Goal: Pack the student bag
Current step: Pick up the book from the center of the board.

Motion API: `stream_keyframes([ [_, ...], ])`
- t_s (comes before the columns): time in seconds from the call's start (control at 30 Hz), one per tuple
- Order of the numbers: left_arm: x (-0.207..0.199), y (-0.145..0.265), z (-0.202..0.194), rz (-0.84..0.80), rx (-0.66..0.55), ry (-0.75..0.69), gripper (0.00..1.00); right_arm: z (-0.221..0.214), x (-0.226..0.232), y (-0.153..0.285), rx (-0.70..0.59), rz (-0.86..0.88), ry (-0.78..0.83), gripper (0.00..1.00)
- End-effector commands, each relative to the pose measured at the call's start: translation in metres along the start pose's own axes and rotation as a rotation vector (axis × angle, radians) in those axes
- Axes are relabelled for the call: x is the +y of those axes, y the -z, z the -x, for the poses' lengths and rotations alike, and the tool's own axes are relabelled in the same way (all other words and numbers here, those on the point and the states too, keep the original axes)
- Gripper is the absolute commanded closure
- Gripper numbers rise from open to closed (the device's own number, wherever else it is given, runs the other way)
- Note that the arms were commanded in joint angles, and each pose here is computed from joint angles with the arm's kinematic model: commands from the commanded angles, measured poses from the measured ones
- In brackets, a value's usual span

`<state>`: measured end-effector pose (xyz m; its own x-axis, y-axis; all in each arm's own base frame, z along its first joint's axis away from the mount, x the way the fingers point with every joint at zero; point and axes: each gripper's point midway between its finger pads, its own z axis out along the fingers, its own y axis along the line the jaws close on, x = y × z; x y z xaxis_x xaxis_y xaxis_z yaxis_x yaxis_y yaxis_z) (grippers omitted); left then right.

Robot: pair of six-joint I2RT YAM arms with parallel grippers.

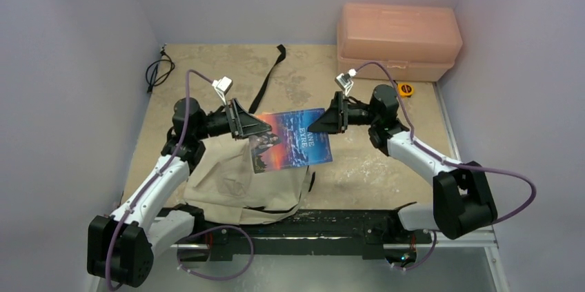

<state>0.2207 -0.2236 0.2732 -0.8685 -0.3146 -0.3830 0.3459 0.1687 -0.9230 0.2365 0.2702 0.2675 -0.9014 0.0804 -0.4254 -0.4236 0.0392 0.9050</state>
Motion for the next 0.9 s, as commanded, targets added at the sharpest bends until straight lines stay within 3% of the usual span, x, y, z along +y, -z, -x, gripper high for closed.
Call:
stream_keyframes([
  [0.0, -0.062, 0.004, 0.013, -0.154, 0.012, -0.186, 1.00, -0.037, 0.013, 0.006, 0.115, 0.090, 0.139, 0.01],
  [0.2, -0.073, 0.007, 0.013, -0.161, 0.033, -0.225, 1.00, -0.055, 0.009, 0.009, 0.132, 0.116, 0.156, 0.08],
  [0.33, -0.070, 0.007, 0.010, -0.132, 0.071, -0.247, 1.00, -0.060, 0.015, 0.012, 0.118, 0.130, 0.164, 0.31],
  [0.57, -0.056, 0.001, 0.010, -0.124, 0.125, -0.242, 1.00, -0.067, 0.028, 0.014, 0.120, 0.164, 0.185, 0.61],
  [0.63, -0.052, -0.001, 0.009, -0.126, 0.136, -0.236, 1.00, -0.069, 0.034, 0.012, 0.126, 0.183, 0.193, 0.61],
  [0.73, -0.049, -0.002, 0.009, -0.134, 0.146, -0.228, 1.00, -0.071, 0.039, 0.008, 0.129, 0.199, 0.202, 0.42],
  [0.87, -0.051, -0.002, 0.008, -0.158, 0.149, -0.231, 1.00, -0.066, 0.037, 0.005, 0.107, 0.191, 0.189, 0.31],
])
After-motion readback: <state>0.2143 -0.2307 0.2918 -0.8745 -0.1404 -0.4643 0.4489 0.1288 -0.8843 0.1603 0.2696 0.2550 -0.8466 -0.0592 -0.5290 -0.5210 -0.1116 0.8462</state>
